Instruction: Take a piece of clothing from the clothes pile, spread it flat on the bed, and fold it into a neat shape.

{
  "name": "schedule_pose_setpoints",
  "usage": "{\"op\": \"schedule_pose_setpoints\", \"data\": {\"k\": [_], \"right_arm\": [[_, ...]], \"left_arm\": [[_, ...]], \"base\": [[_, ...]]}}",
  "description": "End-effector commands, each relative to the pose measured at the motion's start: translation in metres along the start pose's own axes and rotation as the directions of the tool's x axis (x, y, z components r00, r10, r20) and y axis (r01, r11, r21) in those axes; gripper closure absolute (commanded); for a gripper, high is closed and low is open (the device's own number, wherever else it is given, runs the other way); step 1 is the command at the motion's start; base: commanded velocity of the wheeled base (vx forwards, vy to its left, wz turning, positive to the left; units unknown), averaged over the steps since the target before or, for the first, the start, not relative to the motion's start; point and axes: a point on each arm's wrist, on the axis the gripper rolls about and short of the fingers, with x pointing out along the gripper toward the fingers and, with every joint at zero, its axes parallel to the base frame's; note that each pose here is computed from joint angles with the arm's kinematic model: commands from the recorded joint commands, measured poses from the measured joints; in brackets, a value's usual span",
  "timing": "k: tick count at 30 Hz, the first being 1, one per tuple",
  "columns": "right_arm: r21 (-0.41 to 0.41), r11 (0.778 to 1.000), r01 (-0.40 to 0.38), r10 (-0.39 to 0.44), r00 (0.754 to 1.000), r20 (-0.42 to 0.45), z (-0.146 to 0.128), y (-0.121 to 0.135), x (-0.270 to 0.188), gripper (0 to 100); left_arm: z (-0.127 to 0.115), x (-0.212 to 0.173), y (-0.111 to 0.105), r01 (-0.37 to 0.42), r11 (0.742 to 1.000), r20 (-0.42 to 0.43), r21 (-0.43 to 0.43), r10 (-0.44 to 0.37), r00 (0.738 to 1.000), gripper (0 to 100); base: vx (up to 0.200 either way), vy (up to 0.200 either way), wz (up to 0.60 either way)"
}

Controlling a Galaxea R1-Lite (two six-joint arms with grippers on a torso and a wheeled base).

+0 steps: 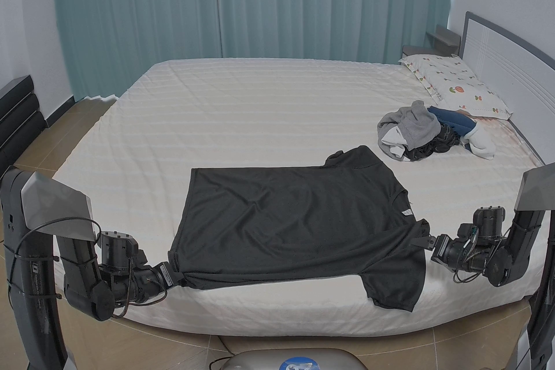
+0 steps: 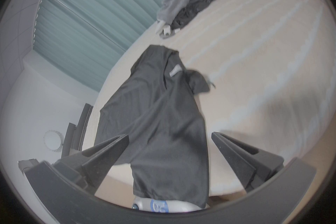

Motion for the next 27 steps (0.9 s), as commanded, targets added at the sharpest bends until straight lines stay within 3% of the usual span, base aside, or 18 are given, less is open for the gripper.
{"op": "schedule_pose_setpoints", "data": {"k": [1, 9, 27], "right_arm": [[0.020, 1.000, 0.018, -0.016, 0.997, -0.077, -0.024, -0.011, -0.005, 0], [0.035, 0.999, -0.011, 0.015, 0.995, -0.096, -0.040, -0.017, -0.010, 0], [0.037, 0.998, -0.049, 0.051, 0.997, -0.054, -0.047, -0.020, -0.006, 0]], "left_arm": [[0.000, 0.000, 0.000, 0.000, 1.000, -0.001, -0.001, 0.000, 1.000, 100], [-0.001, 0.000, 0.000, -0.001, 1.000, -0.002, -0.003, 0.001, 1.000, 100], [0.000, 0.000, 0.000, 0.000, 1.000, -0.001, -0.001, 0.000, 1.000, 100]], "base": [[0.000, 0.000, 0.00], [0.000, 0.000, 0.00], [0.000, 0.000, 0.00]]}}
